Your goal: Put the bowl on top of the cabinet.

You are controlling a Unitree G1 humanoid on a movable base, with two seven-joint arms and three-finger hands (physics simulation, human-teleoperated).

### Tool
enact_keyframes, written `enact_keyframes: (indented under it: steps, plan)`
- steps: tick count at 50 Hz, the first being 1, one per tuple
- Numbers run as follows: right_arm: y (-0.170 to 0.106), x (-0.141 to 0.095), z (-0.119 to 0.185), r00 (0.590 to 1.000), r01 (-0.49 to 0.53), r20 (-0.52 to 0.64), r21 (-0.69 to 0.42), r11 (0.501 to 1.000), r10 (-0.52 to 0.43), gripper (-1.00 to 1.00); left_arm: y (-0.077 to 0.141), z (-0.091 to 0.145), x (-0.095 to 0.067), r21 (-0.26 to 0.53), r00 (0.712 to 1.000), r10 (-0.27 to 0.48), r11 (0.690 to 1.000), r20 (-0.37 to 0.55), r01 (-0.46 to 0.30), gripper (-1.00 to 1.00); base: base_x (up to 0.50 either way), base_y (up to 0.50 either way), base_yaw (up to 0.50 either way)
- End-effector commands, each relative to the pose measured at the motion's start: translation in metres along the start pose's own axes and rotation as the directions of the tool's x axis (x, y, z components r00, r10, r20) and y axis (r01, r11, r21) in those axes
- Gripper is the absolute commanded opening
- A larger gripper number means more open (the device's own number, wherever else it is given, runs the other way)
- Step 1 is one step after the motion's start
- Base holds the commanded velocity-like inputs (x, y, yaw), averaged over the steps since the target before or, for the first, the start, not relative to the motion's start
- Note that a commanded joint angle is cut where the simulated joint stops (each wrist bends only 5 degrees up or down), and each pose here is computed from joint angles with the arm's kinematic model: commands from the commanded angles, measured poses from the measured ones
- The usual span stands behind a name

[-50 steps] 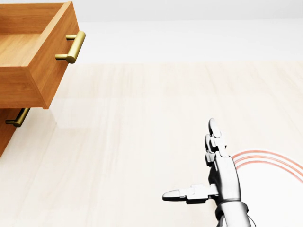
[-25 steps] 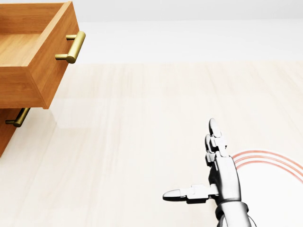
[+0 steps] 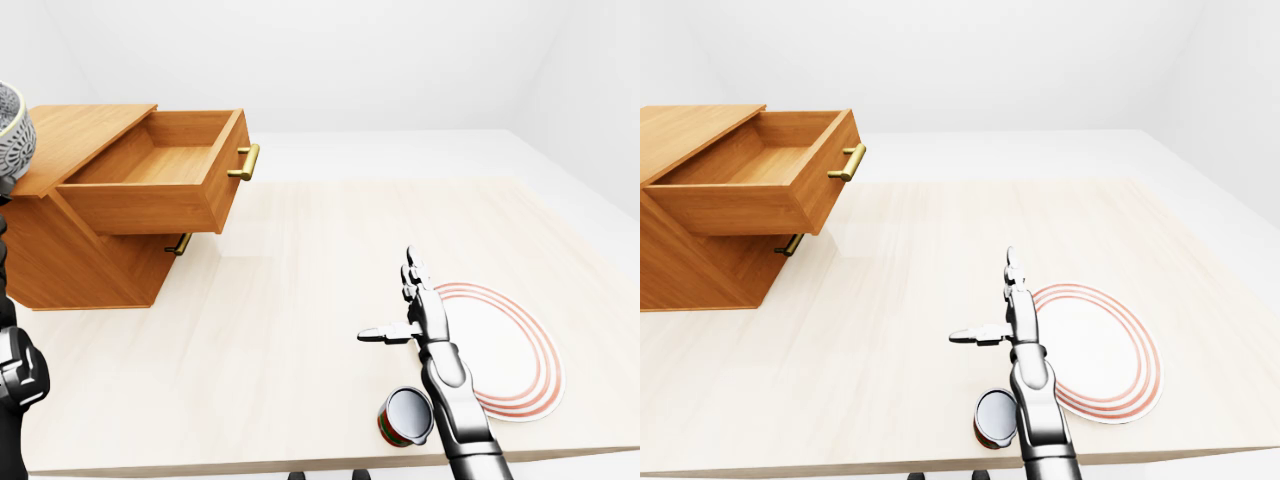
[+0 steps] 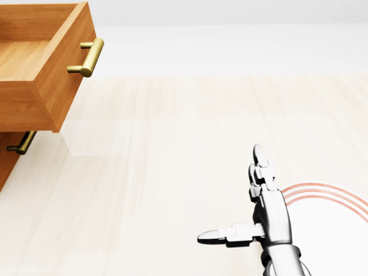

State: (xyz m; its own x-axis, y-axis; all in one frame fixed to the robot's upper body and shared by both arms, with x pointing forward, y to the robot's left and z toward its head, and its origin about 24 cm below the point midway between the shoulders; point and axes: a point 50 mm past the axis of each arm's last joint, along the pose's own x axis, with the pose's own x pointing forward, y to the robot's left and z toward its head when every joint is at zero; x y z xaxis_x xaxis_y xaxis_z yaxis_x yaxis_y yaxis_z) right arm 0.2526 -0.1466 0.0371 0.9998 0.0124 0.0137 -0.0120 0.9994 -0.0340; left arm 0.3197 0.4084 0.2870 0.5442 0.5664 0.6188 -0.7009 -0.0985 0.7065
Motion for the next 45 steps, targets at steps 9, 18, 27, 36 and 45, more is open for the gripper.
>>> enact_keyframes:
  steps: [9, 18, 27, 36, 45]
  plan:
    - [0.001, 0.001, -0.002, 1.000, 0.000, -0.004, -0.002, 1.000, 0.000, 1.00, -0.053, 0.034, -0.031, 0.067, 0.978, -0.175, 0.983, 0.110, 0.169, -0.88, 0.00, 0.00, 0.00]
    - [0.001, 0.002, -0.002, 1.000, 0.000, -0.006, -0.003, 1.000, 0.000, 1.00, -0.059, 0.038, -0.036, 0.060, 0.974, -0.195, 0.980, 0.115, 0.189, -0.87, 0.00, 0.00, 0.00]
    - [0.001, 0.002, -0.003, 1.000, 0.001, -0.009, -0.004, 1.000, -0.001, 1.00, -0.062, 0.034, -0.038, 0.058, 0.974, -0.203, 0.978, 0.103, 0.198, -0.87, 0.00, 0.00, 0.00]
    - [0.001, 0.003, -0.004, 1.000, 0.001, -0.010, -0.003, 1.000, -0.001, 1.00, -0.063, 0.033, -0.039, 0.055, 0.973, -0.207, 0.978, 0.098, 0.202, 1.00, 0.00, 0.00, 0.00]
    - [0.001, 0.003, -0.004, 1.000, 0.000, -0.011, -0.003, 1.000, 0.000, 1.00, -0.063, 0.032, -0.040, 0.055, 0.974, -0.208, 0.978, 0.095, 0.203, 1.00, 0.00, 0.00, 0.00]
